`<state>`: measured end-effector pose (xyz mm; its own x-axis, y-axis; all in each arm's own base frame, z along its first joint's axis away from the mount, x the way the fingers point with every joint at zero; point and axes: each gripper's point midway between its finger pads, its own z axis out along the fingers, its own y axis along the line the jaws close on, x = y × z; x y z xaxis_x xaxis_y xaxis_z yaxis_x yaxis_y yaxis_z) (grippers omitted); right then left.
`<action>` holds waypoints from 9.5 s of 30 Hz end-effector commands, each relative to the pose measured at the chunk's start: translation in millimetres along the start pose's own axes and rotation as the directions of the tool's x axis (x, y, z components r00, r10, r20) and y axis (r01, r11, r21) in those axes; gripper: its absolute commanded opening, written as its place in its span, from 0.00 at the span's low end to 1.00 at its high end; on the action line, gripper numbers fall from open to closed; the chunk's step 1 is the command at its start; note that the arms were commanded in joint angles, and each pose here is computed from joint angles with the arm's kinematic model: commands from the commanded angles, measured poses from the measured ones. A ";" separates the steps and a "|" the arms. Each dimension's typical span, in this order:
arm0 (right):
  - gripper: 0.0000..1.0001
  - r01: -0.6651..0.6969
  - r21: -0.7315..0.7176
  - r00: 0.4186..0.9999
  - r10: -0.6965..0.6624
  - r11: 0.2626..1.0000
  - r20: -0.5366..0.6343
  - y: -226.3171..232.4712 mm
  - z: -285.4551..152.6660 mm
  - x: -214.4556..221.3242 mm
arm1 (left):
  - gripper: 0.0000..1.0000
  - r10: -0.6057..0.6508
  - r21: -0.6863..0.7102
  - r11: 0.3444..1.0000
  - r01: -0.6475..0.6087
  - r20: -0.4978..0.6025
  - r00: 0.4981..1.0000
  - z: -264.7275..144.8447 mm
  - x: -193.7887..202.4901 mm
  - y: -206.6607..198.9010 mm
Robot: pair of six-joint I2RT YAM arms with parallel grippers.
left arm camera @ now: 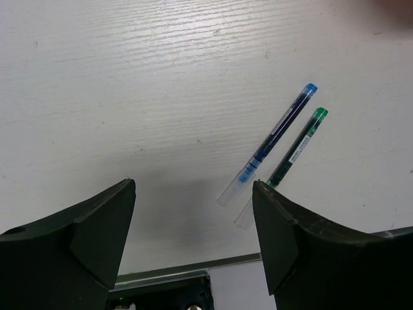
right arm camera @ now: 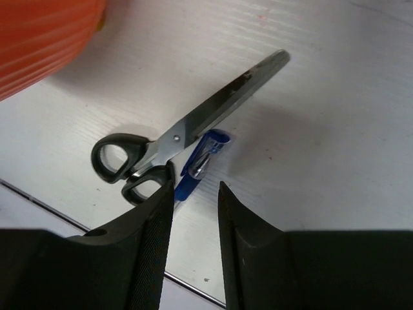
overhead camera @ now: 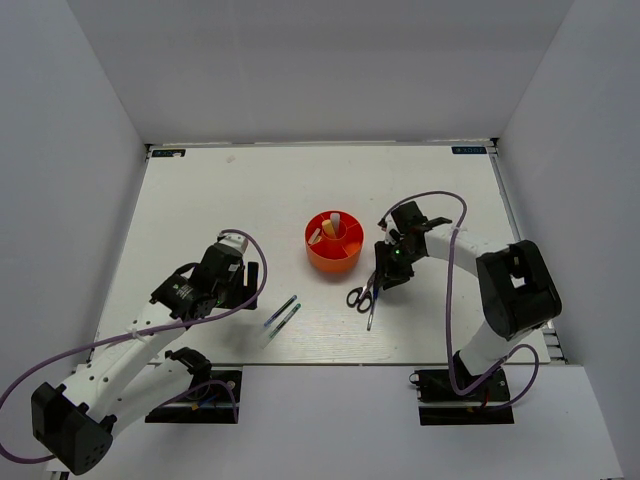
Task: Sort the stationery into containers
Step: Move the pen to the center of the board, then pick up the pen from the center of the board, then place the pen in the storage box, then pick up the pen from the center of the board, then place the pen in the storage box, then pick up the pen from the center of the board.
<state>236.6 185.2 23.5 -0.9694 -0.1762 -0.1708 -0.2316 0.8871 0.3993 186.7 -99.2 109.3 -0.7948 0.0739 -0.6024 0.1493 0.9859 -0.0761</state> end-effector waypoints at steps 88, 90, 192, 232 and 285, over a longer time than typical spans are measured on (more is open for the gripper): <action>0.00 0.444 0.182 0.450 -0.394 0.877 0.801 120.5 -184.2 -243.1 | 0.82 0.048 0.172 0.984 -0.035 -0.067 0.997 9.5 14.0 -29.5; 0.00 0.422 0.180 0.458 -0.380 0.889 0.803 116.2 -179.8 -252.6 | 0.82 0.048 0.170 0.985 -0.036 -0.071 0.996 9.6 14.8 -28.9; 0.28 0.542 -0.146 0.711 -0.359 0.828 0.604 49.5 -126.0 -33.8 | 0.38 0.420 0.236 0.902 -0.361 -0.283 0.862 104.7 28.8 -92.3; 0.00 0.536 -0.187 0.712 -0.322 0.824 0.624 38.6 -128.6 -32.2 | 0.00 0.174 0.309 0.824 -0.476 0.661 0.730 -14.7 -208.5 -240.1; 0.45 0.436 -0.209 0.780 -0.252 0.876 0.573 21.9 -133.9 -40.8 | 0.78 0.558 0.145 0.817 -0.558 0.047 0.829 15.2 -17.5 -124.5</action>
<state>252.0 157.2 148.8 -0.6644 -0.1125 -0.7389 -0.6403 0.5956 0.4850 219.1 -264.6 162.7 -0.4141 0.4737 -0.7772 0.6336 0.7631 0.1275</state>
